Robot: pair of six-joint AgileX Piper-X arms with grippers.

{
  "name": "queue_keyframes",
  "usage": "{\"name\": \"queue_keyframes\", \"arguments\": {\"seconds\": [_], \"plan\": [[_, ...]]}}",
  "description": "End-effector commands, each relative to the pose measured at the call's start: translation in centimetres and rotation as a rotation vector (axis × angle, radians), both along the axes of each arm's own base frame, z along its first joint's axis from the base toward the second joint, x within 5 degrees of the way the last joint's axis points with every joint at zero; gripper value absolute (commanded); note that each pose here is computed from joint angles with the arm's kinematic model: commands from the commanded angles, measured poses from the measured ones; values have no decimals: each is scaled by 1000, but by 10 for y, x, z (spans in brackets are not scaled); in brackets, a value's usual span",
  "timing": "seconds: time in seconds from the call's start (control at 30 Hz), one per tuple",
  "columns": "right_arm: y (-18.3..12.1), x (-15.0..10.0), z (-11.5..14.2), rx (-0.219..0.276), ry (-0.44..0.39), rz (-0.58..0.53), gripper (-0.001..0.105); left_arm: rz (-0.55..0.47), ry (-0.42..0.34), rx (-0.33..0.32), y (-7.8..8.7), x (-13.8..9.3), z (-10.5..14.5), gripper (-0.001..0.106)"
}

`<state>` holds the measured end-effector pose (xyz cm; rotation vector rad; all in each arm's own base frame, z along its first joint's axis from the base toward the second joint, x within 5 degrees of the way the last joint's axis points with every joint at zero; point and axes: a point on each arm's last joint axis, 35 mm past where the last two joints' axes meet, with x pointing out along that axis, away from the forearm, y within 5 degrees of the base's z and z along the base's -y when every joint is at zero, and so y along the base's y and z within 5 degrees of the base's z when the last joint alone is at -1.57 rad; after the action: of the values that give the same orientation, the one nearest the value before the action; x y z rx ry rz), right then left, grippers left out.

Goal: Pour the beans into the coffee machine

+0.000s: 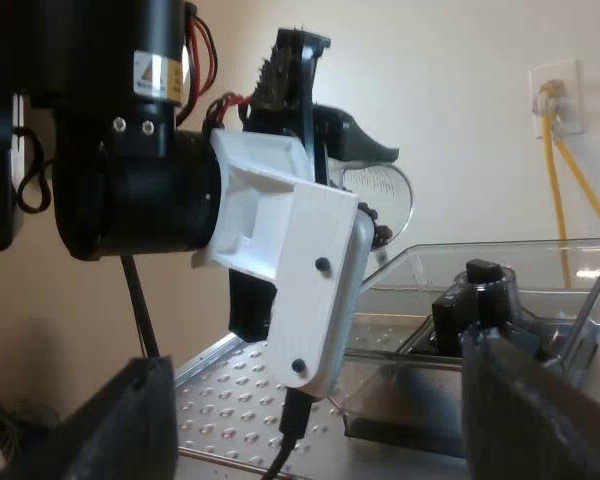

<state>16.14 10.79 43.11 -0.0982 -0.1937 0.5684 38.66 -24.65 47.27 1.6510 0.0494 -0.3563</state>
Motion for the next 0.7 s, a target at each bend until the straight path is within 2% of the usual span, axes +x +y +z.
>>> {"name": "queue_keyframes", "arguments": {"seconds": [0.03, 0.13, 0.33, 0.43, 0.53, 0.7], "plan": [[-1, -3, 4, 0, -12, 9, 62, 2, -39, 44, 1, -2, 7, 31], [-1, -3, 4, 4, -17, 9, 62, -11, -48, 93, 1, -2, 7, 31], [-1, -3, 4, 0, -12, 9, 62, -19, -58, 117, 1, -2, 8, 31], [-1, -3, 4, 2, -11, 9, 62, -29, -95, 134, 1, -1, 11, 31], [-1, -3, 4, 1, -12, 9, 62, -59, -117, 120, -1, -1, 14, 31], [-1, -3, 4, 1, -12, 9, 62, -82, -121, 139, -1, -1, 14, 31]]}}
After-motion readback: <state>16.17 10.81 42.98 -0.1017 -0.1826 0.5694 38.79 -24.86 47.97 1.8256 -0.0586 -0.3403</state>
